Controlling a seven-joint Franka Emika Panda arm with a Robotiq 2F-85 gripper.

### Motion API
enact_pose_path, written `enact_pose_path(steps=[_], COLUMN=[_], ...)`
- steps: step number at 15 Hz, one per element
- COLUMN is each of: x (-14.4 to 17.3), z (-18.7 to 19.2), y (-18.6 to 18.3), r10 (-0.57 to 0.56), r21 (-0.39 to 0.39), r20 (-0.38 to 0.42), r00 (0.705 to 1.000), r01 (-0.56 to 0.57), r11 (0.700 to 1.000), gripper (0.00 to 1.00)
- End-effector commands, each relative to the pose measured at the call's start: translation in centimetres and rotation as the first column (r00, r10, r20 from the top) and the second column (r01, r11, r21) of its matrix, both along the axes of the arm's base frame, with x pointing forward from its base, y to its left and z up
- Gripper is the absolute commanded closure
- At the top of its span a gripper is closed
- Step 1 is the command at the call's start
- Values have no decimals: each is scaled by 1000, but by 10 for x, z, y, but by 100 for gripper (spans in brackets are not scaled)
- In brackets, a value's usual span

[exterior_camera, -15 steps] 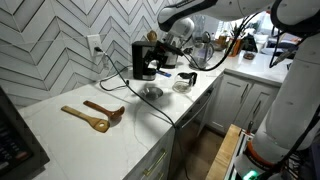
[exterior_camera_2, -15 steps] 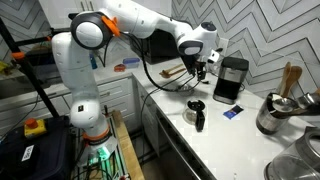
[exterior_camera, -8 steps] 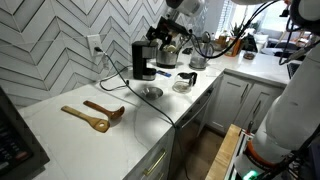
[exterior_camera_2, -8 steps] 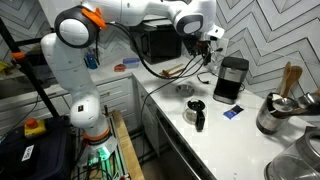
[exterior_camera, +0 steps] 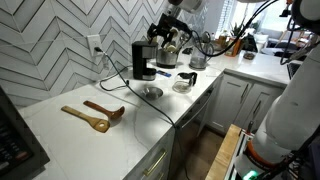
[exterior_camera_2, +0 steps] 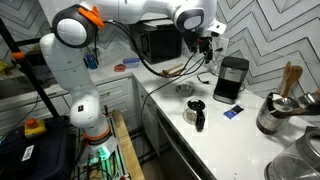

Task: Remove the silver plate from the top of coffee maker, then open the lid of coffee maker

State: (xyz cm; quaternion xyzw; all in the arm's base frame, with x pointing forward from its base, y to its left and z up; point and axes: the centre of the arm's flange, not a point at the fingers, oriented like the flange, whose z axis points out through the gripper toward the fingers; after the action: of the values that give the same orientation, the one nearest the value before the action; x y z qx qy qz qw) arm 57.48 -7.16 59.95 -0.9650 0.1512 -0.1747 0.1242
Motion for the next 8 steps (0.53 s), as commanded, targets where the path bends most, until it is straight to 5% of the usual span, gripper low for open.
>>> enact_pose_path(steps=[1,8], x=[-1,-13], z=[15,37], y=[-36,-114], r10=[-88,-204], r21=[6,100], r20=[17,12], r00=[996,979], r01=[88,202], r11=[996,974], gripper=[0,0])
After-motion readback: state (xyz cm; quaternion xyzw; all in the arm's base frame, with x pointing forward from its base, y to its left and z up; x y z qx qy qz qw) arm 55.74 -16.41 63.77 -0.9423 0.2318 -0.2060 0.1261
